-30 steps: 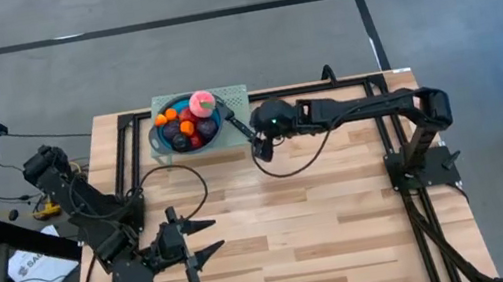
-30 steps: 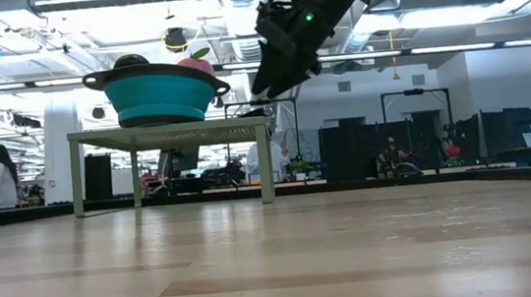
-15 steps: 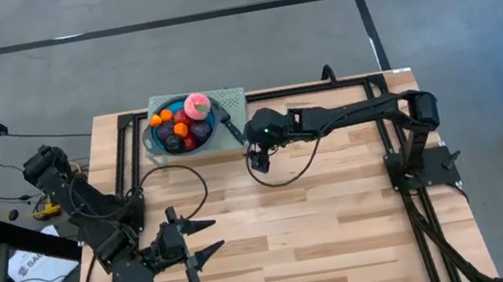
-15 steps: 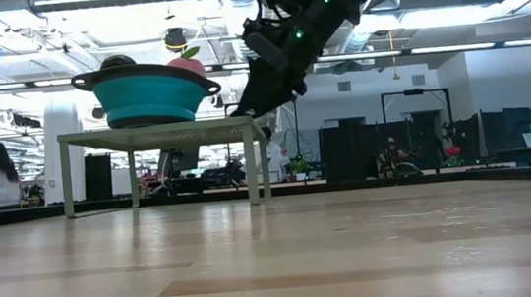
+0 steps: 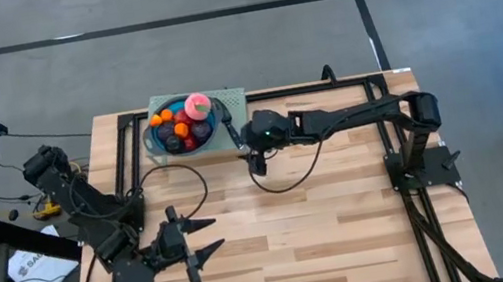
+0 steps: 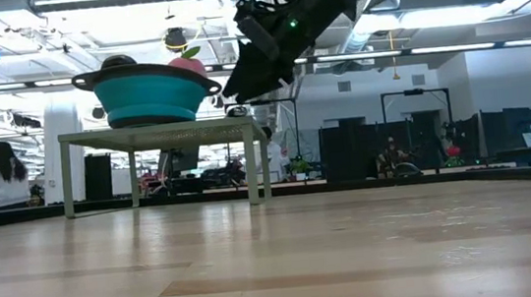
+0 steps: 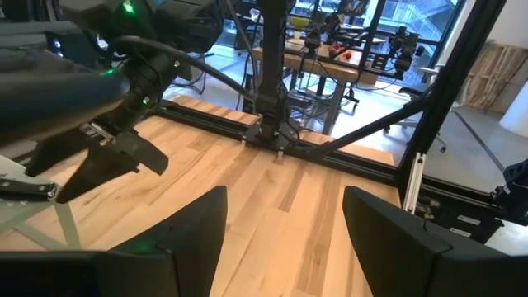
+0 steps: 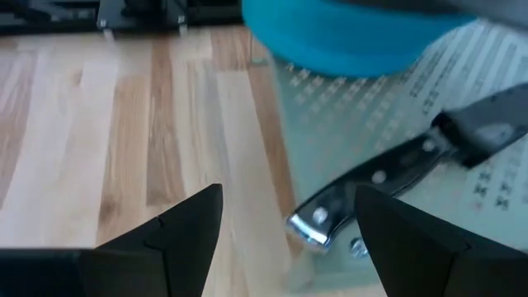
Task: Pick & Place Fruit
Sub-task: Return to Home Position
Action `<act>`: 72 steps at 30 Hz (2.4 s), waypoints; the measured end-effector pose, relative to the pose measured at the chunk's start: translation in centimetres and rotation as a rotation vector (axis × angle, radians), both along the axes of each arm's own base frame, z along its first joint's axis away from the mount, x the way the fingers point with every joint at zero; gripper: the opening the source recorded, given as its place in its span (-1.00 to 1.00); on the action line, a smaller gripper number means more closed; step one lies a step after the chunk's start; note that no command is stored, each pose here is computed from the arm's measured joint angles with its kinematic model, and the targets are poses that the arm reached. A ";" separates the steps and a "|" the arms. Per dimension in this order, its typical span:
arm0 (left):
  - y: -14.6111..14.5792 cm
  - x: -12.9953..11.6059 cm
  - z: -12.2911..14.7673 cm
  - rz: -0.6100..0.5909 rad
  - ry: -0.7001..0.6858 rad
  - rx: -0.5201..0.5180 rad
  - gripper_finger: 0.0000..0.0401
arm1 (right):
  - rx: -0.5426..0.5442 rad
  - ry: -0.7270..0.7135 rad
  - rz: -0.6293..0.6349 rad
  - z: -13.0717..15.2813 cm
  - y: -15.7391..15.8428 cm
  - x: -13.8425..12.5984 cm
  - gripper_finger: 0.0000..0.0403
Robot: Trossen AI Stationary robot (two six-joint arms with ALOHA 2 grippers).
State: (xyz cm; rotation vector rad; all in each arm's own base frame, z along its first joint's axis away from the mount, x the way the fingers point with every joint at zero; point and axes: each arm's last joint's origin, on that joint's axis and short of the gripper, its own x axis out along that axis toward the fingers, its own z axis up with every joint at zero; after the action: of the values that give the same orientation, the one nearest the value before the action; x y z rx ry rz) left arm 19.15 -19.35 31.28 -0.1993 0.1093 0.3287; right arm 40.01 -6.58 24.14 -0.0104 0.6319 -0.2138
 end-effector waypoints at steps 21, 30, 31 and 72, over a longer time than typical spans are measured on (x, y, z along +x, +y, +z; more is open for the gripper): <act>0.0 0.0 0.0 0.000 0.000 -0.001 0.18 | -0.196 0.149 0.213 -0.1 1.6 -0.8 -0.66; 0.2 0.2 0.0 0.009 0.003 0.003 0.18 | -0.166 0.101 0.131 -0.2 -0.5 -0.5 -0.86; 0.3 0.2 0.0 0.012 0.003 0.003 0.18 | -0.153 0.102 0.132 -0.3 -0.7 -0.6 -0.87; 1.6 1.4 -0.1 0.073 0.020 0.039 0.18 | 0.194 -0.605 0.343 3.4 8.8 -30.0 -0.99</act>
State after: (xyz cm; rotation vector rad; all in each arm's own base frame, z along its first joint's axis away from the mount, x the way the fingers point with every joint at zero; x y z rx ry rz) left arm 20.59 -17.75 31.18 -0.1618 0.1155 0.4056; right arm 10.04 2.20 27.58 0.1280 0.0394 0.1773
